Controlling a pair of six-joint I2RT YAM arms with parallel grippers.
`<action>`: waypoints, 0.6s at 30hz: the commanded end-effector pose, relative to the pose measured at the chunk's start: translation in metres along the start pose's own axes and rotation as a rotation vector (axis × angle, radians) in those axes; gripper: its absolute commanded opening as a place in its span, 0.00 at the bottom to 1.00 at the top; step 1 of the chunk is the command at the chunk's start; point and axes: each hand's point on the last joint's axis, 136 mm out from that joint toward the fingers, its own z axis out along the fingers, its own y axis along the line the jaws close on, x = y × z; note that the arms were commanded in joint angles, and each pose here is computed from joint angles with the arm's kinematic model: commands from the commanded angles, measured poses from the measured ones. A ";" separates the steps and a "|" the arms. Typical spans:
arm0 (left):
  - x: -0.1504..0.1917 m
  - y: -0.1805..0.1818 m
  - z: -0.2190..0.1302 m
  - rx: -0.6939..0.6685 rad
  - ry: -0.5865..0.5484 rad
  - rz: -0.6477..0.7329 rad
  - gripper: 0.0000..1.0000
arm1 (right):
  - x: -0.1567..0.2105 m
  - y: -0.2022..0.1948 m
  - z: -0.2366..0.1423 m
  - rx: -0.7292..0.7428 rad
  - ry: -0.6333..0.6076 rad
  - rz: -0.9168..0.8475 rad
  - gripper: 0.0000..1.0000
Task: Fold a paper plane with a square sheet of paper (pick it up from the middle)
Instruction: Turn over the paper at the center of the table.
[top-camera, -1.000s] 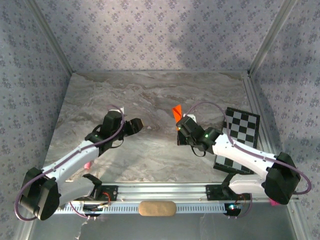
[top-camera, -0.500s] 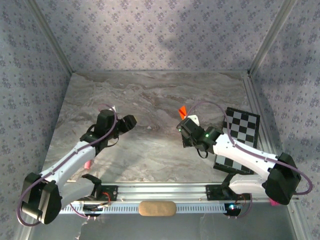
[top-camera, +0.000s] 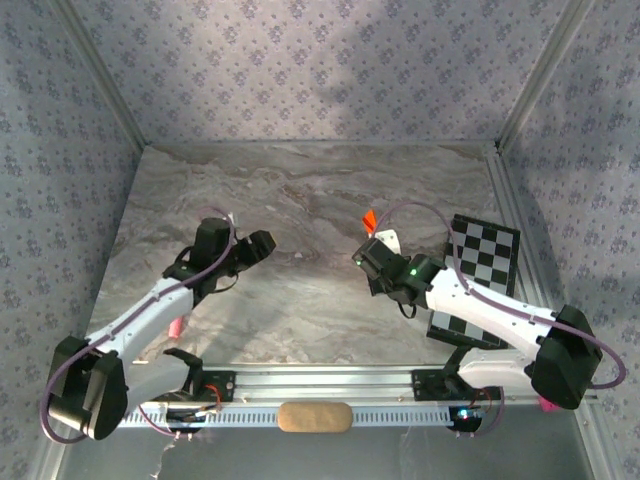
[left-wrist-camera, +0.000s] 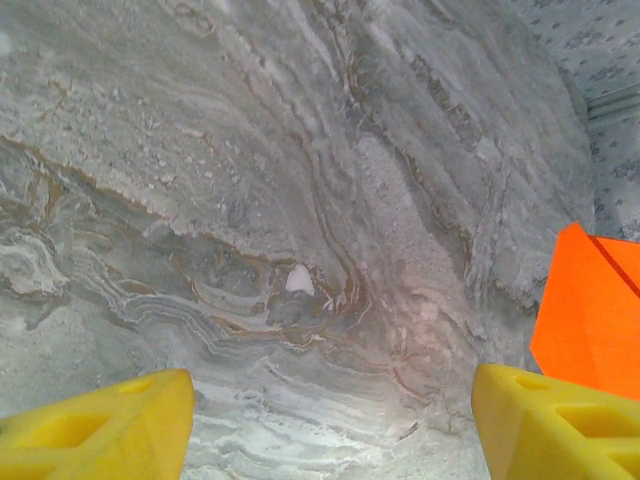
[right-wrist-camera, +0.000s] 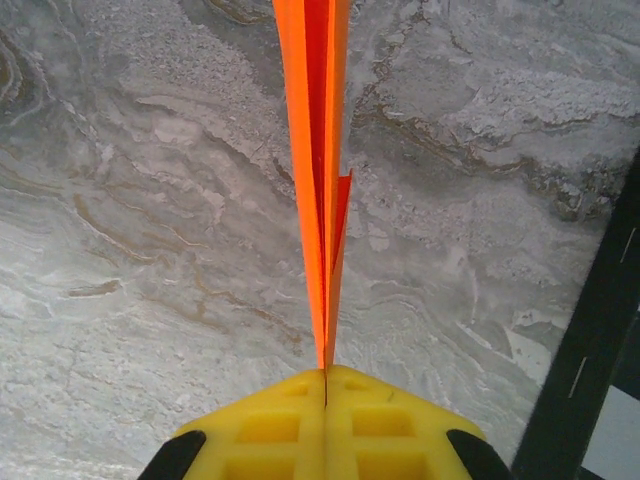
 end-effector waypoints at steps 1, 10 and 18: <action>-0.006 -0.012 -0.002 0.042 0.001 -0.007 0.74 | -0.009 -0.006 -0.006 0.048 -0.004 -0.079 0.00; -0.009 -0.015 0.000 0.047 0.005 -0.013 0.74 | -0.006 -0.003 -0.003 0.077 0.021 -0.134 0.00; -0.008 -0.017 -0.003 0.056 0.011 -0.007 0.74 | -0.002 0.001 0.000 0.102 0.061 -0.204 0.00</action>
